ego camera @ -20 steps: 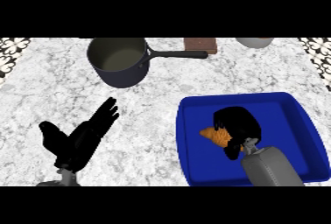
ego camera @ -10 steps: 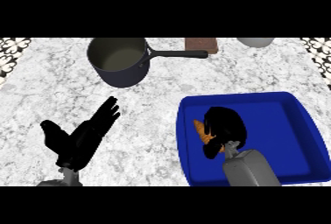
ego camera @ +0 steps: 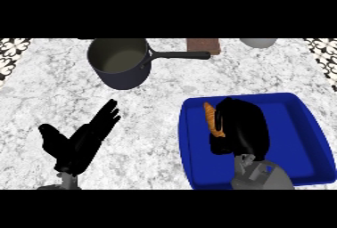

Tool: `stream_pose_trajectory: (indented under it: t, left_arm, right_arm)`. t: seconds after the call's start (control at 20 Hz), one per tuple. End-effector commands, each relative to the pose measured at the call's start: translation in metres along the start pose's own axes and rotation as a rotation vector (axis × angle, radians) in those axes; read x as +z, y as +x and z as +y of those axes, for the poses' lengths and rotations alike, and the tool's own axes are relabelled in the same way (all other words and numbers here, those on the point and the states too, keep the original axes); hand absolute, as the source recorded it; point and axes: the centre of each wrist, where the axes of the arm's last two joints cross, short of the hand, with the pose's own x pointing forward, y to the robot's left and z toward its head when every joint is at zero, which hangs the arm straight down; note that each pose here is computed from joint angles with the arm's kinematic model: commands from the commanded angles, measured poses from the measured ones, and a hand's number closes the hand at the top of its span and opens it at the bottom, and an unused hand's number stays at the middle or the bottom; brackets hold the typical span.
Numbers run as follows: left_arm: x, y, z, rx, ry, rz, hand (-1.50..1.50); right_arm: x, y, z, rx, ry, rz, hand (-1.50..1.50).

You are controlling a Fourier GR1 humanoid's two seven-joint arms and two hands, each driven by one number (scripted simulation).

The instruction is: Pick the croissant from the tray and place it in the pot

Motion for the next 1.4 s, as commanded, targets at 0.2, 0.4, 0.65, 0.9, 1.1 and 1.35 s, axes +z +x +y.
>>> stream_pose_trajectory:
  t: [0.2, 0.4, 0.65, 0.9, 1.1, 1.35]
  left_arm:
    - [0.0, -0.006, -0.011, 0.0, -0.023, -0.004, 0.0]
    - [-0.005, 0.007, -0.004, 0.014, -0.02, 0.004, 0.0]
    - [-0.001, -0.016, 0.012, 0.01, -0.017, -0.007, 0.0]
    - [-0.005, -0.008, -0.007, -0.017, -0.031, -0.003, 0.0]
    - [-0.011, -0.019, -0.016, 0.006, -0.035, -0.009, 0.0]
    - [-0.013, 0.004, -0.008, -0.004, -0.034, -0.001, 0.0]
  right_arm:
    - [0.029, 0.026, -0.091, -0.082, -0.229, -0.192, 1.5]
    - [0.021, 0.044, -0.116, -0.236, -0.219, -0.249, 1.5]
    - [-0.012, 0.087, -0.14, -0.314, -0.224, -0.25, 1.5]
    - [-0.057, 0.1, -0.162, -0.333, -0.183, -0.242, 1.5]
    - [-0.078, 0.131, -0.146, -0.318, -0.188, -0.251, 1.5]
    - [-0.107, 0.156, -0.137, -0.301, -0.151, -0.278, 1.5]
